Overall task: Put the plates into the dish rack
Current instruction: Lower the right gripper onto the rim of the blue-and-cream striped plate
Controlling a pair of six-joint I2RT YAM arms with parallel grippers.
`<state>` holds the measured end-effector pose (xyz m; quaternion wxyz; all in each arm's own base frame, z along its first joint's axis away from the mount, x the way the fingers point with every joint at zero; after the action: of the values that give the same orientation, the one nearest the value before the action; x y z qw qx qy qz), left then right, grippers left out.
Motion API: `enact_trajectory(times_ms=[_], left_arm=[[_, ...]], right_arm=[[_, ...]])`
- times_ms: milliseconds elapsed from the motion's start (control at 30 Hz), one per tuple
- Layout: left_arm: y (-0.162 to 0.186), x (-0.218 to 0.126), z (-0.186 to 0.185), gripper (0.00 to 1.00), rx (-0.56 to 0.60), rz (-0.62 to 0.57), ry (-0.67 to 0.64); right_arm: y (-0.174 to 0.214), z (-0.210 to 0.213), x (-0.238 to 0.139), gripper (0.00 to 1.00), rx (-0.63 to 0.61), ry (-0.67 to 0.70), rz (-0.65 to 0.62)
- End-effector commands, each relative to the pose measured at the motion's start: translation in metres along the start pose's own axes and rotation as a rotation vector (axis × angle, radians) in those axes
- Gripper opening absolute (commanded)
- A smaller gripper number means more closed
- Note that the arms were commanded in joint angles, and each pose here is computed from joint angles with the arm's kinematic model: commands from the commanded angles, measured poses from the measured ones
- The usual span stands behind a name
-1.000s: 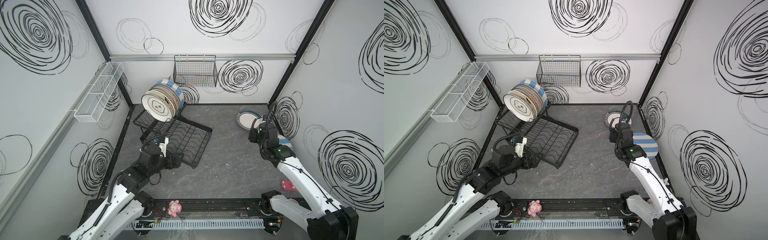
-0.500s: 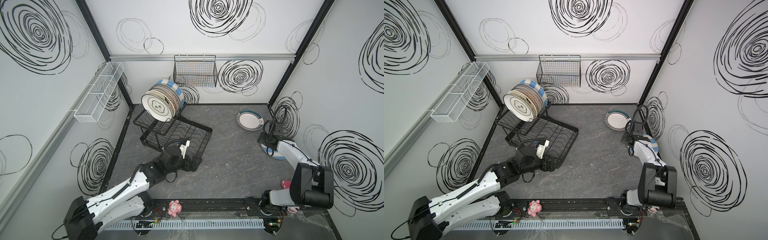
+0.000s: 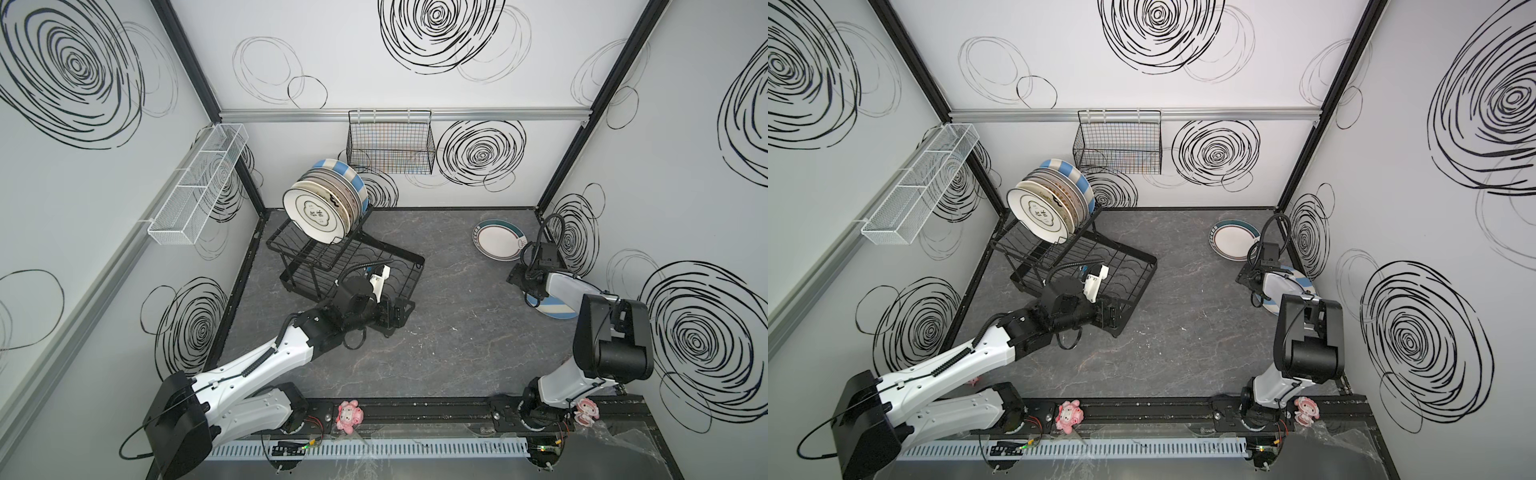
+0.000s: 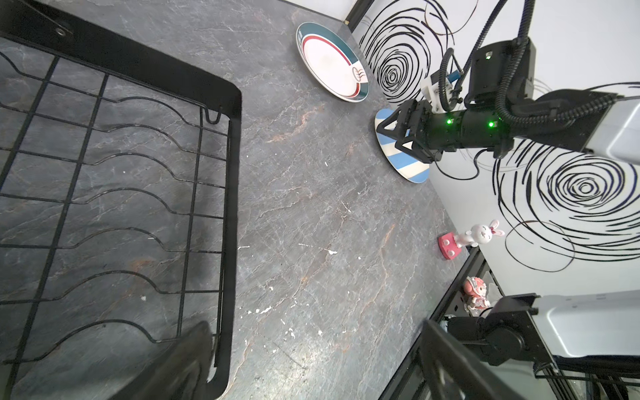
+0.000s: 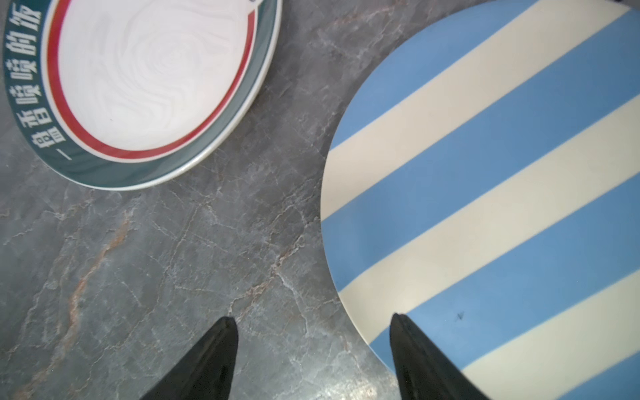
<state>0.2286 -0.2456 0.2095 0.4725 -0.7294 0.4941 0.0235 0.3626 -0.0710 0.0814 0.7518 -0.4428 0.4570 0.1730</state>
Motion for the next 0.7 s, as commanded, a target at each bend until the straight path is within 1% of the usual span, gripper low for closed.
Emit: enact_trajectory(times_ms=[0, 300, 567, 667], left_arm=[[-0.019, -0.001, -0.012, 0.96, 0.024, -0.046, 0.046], [-0.018, 0.003, -0.005, 0.96, 0.019, -0.040, 0.034], [-0.018, 0.009, -0.004, 0.96, 0.013, -0.042, 0.043], [-0.018, 0.008, -0.004, 0.96, 0.013, -0.046, 0.040]], right_arm=[[-0.005, -0.002, 0.005, 0.74, 0.019, 0.008, -0.021], [-0.003, -0.012, 0.016, 0.74, 0.024, 0.029, -0.010], [0.012, -0.014, 0.028, 0.74, 0.020, 0.014, 0.047], [0.016, -0.011, 0.029, 0.74, 0.025, -0.014, 0.066]])
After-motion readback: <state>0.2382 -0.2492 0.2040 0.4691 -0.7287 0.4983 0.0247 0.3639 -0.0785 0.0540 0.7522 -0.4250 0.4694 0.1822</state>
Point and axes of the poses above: each gripper's point midway between its finger pads, its own x axis out along the fingers, its own z axis along the line the jaws close on, y = z × x, the point moved 3 cm from there along -x, back along the fingers
